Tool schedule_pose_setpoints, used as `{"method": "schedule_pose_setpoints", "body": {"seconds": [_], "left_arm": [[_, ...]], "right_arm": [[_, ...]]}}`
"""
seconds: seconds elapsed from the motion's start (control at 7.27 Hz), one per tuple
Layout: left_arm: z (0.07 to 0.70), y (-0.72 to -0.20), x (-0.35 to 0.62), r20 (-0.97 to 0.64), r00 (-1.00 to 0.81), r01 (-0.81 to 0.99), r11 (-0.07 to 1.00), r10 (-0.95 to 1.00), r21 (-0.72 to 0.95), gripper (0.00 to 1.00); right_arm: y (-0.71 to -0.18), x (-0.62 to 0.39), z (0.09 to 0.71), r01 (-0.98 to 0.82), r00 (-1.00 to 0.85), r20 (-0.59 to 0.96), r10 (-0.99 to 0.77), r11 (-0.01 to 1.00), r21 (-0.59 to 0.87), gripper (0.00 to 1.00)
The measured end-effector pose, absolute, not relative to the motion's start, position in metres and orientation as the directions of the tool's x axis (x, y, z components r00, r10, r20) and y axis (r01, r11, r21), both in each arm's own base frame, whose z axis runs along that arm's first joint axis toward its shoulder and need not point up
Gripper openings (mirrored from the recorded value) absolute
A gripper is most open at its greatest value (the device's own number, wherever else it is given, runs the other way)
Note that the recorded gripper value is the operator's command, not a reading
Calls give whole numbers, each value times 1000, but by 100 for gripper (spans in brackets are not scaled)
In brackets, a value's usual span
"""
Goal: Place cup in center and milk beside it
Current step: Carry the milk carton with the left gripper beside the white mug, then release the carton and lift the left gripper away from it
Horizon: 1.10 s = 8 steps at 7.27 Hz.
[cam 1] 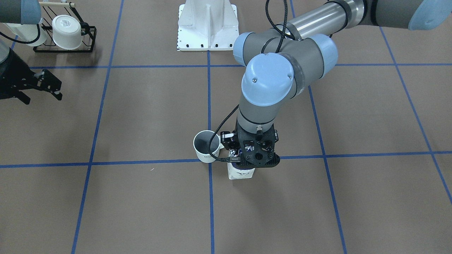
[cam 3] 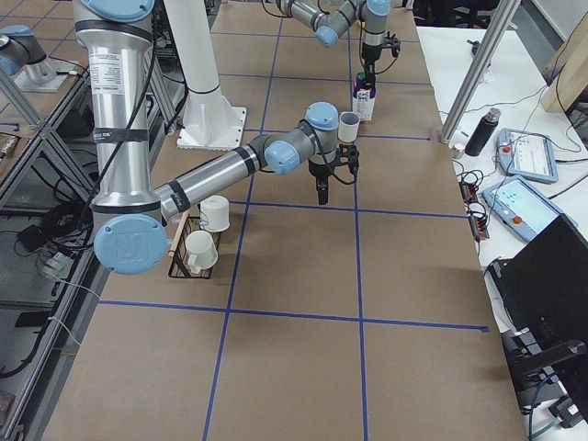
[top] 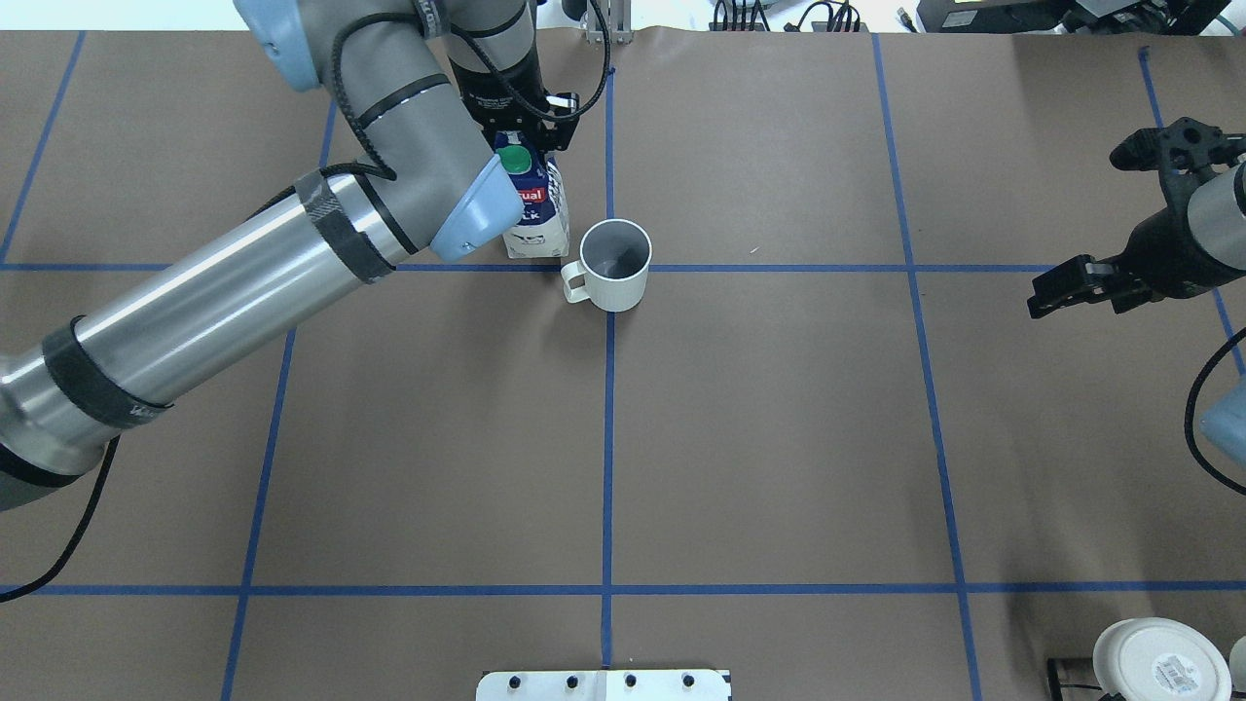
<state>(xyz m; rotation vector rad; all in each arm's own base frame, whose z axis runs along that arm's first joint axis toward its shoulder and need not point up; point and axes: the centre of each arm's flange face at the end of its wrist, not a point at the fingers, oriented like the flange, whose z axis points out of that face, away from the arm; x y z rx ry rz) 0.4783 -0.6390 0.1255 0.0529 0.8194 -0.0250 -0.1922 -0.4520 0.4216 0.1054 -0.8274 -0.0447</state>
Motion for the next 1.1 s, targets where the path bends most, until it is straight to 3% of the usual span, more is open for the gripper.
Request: {"method": "schedule_pose_setpoints", "body": {"seconds": [0.14,0.55,0.83,1.1], "left_arm": [[123,-637,487,-733,680,39,999,0,36,98],[115,-639,471,-746,666,49,998,3,47,98],[131,-627,375,-786,618,67,997,-6,46,98],[203,-563,254,-816,577,63,995,29,80,98]], "right_arm": [[-452,-192,422,-2,678,731,-81,994,112,100],[-452,-192,421,-3,678,730,-83,993,115,100],[-453,-192,420,-4,679,729,-84,993,118,100],[-455,-189,419,-12,679,730,-81,993,121,100]]}}
